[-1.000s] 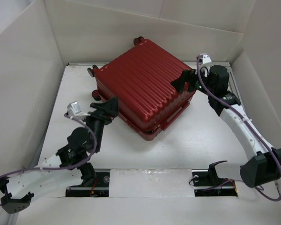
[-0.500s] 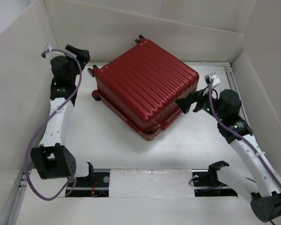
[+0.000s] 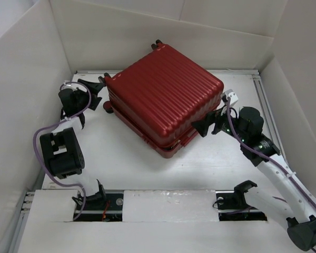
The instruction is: Pack the luggage
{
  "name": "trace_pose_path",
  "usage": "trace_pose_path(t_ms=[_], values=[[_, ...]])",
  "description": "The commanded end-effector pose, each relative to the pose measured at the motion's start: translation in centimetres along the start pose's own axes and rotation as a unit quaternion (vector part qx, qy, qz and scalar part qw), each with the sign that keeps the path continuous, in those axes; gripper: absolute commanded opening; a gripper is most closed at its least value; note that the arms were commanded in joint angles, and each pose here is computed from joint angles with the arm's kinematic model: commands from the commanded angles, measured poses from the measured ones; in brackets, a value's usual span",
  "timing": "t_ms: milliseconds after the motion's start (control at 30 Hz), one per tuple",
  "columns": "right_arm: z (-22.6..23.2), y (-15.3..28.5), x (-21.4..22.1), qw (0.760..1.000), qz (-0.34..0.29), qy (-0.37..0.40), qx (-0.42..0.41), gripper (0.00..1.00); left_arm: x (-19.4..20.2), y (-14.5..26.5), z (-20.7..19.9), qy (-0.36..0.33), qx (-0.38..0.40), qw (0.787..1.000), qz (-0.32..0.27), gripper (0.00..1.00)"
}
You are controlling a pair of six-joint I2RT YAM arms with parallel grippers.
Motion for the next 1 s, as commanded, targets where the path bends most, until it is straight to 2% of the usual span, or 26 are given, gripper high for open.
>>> trace_pose_path(t_ms=[0, 167, 333, 467, 567, 700, 833, 867, 900, 933, 967], values=[[1.1, 0.0, -0.2, 1.000, -0.010, 0.019, -0.020, 1.00, -0.6, 0.2, -5.9, -0.037, 0.141, 0.989, 0.020, 0.99], [2.7, -0.1, 1.4, 0.999, 0.001, 0.013, -0.051, 1.00, -1.4, -0.9, -7.0, -0.007, 0.196, 0.980, 0.022, 0.99], [3.7, -0.3, 2.8, 0.998, 0.015, 0.012, -0.057, 1.00, -2.2, -3.4, -5.7, 0.032, 0.204, 0.978, 0.038, 0.99], [4.9, 0.1, 2.6, 0.998, 0.009, 0.009, -0.068, 1.00, -1.3, -5.5, -4.9, 0.054, 0.206, 0.975, 0.062, 0.99], [5.5, 0.5, 2.9, 0.997, 0.010, 0.000, -0.071, 1.00, -1.4, -6.2, -4.9, 0.068, 0.216, 0.972, 0.057, 0.99], [6.6, 1.3, 2.9, 0.997, 0.007, -0.005, -0.080, 1.00, -1.4, -6.5, -6.8, 0.079, 0.268, 0.959, 0.051, 0.95], [7.3, 2.2, 3.2, 0.996, 0.005, -0.019, -0.089, 1.00, -1.6, -6.3, -9.3, 0.071, 0.315, 0.945, 0.057, 0.80], [7.2, 2.2, 3.7, 0.996, 0.008, -0.025, -0.084, 1.00, -1.2, -5.9, -10.4, 0.062, 0.338, 0.937, 0.061, 0.64], [7.1, 2.4, 4.0, 0.996, 0.008, -0.025, -0.084, 1.00, -1.4, -5.9, -10.8, 0.070, 0.342, 0.935, 0.058, 0.64], [7.1, 2.4, 4.2, 0.996, 0.012, -0.030, -0.083, 1.00, -1.4, -4.9, -11.9, 0.061, 0.368, 0.926, 0.059, 0.42], [6.7, 2.5, 4.5, 0.997, 0.013, -0.030, -0.071, 1.00, -1.4, -4.5, -12.7, 0.058, 0.381, 0.920, 0.067, 0.33]])
Point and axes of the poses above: each gripper's point midway between its finger pads, its own y axis back along the fingers, its own z axis along the line the jaws close on, x = y × z, the point moved 5 cm from there along y, back along the fingers, and after that the axes turned 5 degrees about y, right-handed, at the moved point
